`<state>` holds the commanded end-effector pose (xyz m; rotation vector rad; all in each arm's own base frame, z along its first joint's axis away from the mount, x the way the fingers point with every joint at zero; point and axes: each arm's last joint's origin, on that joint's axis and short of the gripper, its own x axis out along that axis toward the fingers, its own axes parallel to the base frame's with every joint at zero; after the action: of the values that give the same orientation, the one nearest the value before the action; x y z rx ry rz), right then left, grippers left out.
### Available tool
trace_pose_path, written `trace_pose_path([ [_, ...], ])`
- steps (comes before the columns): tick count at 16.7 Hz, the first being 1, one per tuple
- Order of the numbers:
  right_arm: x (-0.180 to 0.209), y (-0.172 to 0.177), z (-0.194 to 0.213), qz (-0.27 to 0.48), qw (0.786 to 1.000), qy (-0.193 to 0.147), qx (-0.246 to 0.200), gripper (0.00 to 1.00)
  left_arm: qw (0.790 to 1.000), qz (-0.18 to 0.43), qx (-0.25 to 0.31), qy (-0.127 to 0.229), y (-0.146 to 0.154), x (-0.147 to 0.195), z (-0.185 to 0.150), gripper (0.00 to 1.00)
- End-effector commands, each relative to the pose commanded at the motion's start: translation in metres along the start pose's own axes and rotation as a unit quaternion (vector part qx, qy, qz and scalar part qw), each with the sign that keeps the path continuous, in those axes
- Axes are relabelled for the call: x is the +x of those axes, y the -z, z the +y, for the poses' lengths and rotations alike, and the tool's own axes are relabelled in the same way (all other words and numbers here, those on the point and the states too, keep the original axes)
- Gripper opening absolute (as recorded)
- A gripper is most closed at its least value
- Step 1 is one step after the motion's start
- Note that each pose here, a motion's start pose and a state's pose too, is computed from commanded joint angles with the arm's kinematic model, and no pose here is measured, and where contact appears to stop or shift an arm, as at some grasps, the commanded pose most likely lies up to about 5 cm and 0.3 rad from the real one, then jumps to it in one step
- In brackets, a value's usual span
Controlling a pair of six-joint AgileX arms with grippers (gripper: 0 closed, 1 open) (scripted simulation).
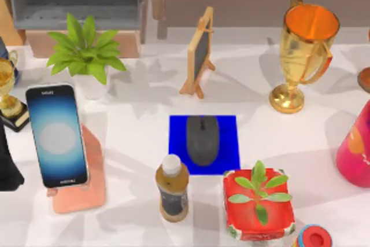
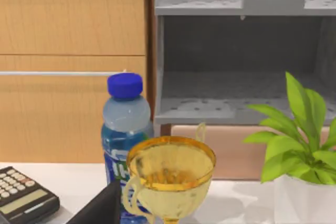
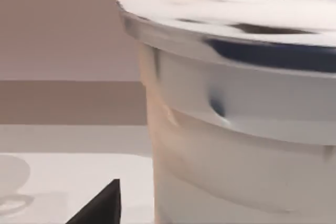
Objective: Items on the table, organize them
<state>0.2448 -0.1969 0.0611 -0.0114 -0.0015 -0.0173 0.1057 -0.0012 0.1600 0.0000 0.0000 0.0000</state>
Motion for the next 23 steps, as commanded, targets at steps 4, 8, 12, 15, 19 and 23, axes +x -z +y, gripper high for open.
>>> trace_pose_path([
  [4, 0.023, 0.000, 0.000, 0.000, 1.000, -0.001, 0.000, 1.00, 1.000, 0.000, 0.000, 0.000, 0.000, 0.000, 0.000, 1.00],
  [8, 0.026, 0.000, 0.000, 0.000, 1.000, -0.001, 0.000, 1.00, 1.000, 0.000, 0.000, 0.000, 0.000, 0.000, 0.000, 1.00],
  [12, 0.026, 0.000, 0.000, 0.000, 1.000, -0.001, 0.000, 0.70, 1.000, 0.000, 0.000, 0.000, 0.000, 0.000, 0.000, 1.00],
  [15, 0.026, 0.000, 0.000, 0.000, 1.000, -0.001, 0.000, 0.47, 1.000, 0.000, 0.000, 0.000, 0.000, 0.000, 0.000, 1.00],
  [19, 0.026, 0.000, 0.000, 0.000, 1.000, -0.001, 0.000, 0.17, 1.000, 0.000, 0.000, 0.000, 0.000, 0.000, 0.000, 1.00],
  [23, 0.026, 0.000, 0.000, 0.000, 1.000, -0.001, 0.000, 0.00, 1.000, 0.000, 0.000, 0.000, 0.000, 0.000, 0.000, 1.00],
])
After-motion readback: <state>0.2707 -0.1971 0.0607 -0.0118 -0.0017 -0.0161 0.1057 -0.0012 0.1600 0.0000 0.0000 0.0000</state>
